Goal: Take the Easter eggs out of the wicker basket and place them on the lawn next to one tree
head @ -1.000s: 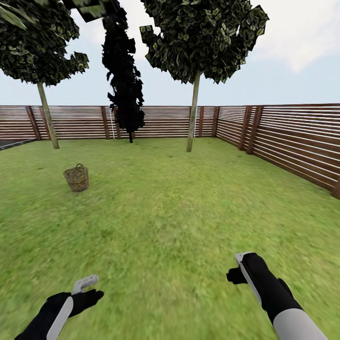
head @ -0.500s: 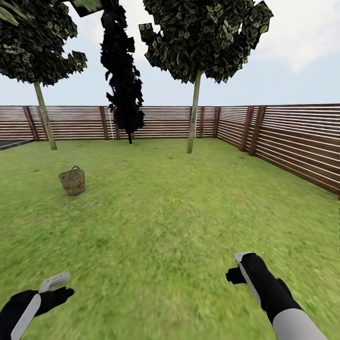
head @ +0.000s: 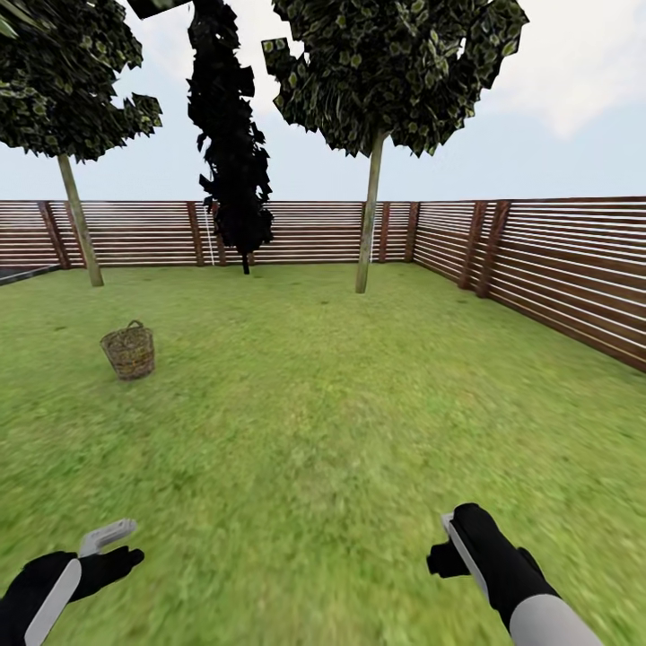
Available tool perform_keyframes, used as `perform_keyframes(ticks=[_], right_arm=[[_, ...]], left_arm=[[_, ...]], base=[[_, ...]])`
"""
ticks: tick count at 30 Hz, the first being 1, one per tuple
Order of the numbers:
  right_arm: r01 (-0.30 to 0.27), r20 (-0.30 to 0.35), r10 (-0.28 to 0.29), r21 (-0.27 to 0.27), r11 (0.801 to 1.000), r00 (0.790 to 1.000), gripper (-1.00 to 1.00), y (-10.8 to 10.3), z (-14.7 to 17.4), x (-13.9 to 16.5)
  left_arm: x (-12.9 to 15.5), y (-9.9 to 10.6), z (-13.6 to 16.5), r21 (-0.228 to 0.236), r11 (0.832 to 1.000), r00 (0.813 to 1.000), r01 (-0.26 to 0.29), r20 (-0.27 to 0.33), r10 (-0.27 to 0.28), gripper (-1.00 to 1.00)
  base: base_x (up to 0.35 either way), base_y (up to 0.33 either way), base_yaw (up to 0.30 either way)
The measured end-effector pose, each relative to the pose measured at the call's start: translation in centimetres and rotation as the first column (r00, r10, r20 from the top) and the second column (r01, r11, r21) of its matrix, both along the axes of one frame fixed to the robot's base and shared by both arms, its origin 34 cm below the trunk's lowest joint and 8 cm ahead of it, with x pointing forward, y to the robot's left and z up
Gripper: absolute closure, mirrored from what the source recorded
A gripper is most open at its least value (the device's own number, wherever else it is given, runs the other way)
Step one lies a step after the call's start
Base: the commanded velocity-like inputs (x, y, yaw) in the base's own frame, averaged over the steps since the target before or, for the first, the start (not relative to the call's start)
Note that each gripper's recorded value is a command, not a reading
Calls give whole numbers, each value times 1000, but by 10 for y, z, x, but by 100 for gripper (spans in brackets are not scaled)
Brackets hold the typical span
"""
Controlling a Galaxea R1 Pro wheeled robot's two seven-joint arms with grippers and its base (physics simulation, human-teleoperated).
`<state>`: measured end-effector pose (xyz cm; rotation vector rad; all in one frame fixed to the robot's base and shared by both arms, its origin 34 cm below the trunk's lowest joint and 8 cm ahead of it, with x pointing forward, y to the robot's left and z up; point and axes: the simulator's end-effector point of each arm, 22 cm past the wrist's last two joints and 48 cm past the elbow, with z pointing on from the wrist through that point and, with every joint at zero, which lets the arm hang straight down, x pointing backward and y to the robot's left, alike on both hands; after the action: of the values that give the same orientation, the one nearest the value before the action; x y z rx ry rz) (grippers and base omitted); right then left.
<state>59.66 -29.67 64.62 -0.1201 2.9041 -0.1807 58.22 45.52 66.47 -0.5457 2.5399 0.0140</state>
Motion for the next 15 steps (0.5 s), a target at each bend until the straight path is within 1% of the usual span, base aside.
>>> perform_keyframes(ticks=[3,5,15], right_arm=[[2,-13,-2,0,1000,1000,-100,-1,-3,-4],[3,-21,-3,-1,1000,1000,-100,-2,-6,-7],[3,-31,-3,-6,1000,1000,-100,-4,-9,-10]], left_arm=[[1,-11,-3,-15,1000,1000,7,-1,-7,-100],[1,-13,-4,-19,1000,1000,8,-1,-8,-100],[1,-17,-5,-23,1000,1000,12,-2,-12,-100]], base=[[339,0,0],[339,0,0],[339,0,0]])
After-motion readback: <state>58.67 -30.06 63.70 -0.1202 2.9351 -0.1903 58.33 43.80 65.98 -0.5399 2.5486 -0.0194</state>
